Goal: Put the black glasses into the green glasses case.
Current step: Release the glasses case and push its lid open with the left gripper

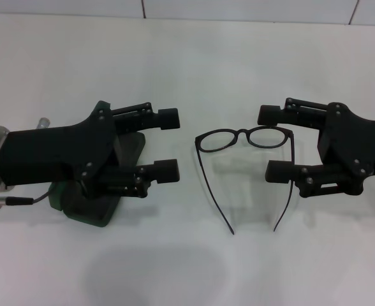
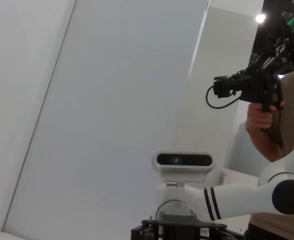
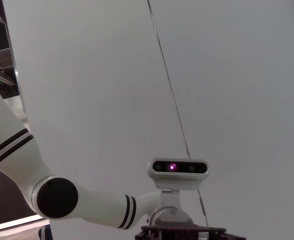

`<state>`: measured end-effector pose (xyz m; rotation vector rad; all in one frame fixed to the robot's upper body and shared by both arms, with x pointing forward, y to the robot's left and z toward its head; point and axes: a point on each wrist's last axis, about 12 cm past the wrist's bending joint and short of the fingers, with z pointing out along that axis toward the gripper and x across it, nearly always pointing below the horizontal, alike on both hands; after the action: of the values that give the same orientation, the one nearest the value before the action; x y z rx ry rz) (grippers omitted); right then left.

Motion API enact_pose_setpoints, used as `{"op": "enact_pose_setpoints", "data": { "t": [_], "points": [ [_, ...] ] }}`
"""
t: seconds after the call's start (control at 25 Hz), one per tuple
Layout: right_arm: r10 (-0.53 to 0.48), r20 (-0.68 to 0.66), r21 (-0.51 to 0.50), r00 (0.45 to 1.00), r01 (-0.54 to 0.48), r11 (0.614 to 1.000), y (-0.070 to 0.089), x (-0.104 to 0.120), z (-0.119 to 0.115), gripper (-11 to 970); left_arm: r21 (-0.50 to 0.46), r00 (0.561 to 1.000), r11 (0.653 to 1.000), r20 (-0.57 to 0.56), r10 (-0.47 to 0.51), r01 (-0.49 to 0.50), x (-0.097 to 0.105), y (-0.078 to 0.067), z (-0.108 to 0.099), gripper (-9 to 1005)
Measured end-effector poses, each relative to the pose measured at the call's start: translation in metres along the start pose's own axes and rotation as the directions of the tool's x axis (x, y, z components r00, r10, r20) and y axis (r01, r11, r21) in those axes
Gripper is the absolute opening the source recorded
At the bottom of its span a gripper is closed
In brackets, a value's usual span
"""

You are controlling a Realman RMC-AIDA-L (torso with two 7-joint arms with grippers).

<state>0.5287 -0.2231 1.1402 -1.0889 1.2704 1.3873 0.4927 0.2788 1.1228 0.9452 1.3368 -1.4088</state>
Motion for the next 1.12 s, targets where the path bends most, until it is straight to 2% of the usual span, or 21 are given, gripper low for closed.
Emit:
{"op": "enact_pose_setpoints", "data": {
  "t": [0.52, 0.72, 0.84, 0.96, 1.0, 1.04, 1.12],
  "points": [
    [0.002, 0.002, 0.002, 1.0, -0.002, 1.0, 0.0, 0.001, 0.0, 869, -0.003, 1.0, 1.0, 0.006, 0.001, -0.001, 0.0, 0.0, 0.0, 851],
    [-0.005, 0.009, 0.025, 1.0, 0.005, 1.0, 0.0, 0.002, -0.004, 868, -0.067, 0.997, 0.998, 0.075, -0.003, 0.008, -0.007, 0.004, -0.006, 850],
    [-0.001, -0.014, 0.113, 1.0, 0.003, 0.994, -0.003, 0.006, -0.017, 868, -0.119, 0.996, 0.993, 0.092, -0.01, 0.021, -0.031, 0.009, -0.014, 849],
    [0.0, -0.022, 0.183, 1.0, 0.004, 0.983, -0.003, 0.006, -0.035, 867, -0.151, 1.0, 0.988, 0.027, -0.005, 0.009, -0.061, 0.01, -0.016, 849],
    [0.001, -0.016, 0.206, 1.0, 0.003, 0.979, -0.002, 0.006, -0.042, 867, -0.151, 1.0, 0.988, 0.027, -0.005, 0.009, -0.061, 0.01, -0.016, 849],
    [0.001, -0.004, 0.23, 1.0, 0.0, 0.973, 0.0, 0.007, -0.048, 867, -0.237, 0.996, 0.971, -0.09, 0.012, -0.033, -0.089, 0.008, -0.011, 848],
    [0.002, 0.013, 0.27, 1.0, -0.005, 0.963, 0.004, 0.01, -0.059, 867, -0.337, 0.979, 0.94, -0.201, -0.012, -0.057, -0.103, 0.008, -0.006, 848]
  ]
}}
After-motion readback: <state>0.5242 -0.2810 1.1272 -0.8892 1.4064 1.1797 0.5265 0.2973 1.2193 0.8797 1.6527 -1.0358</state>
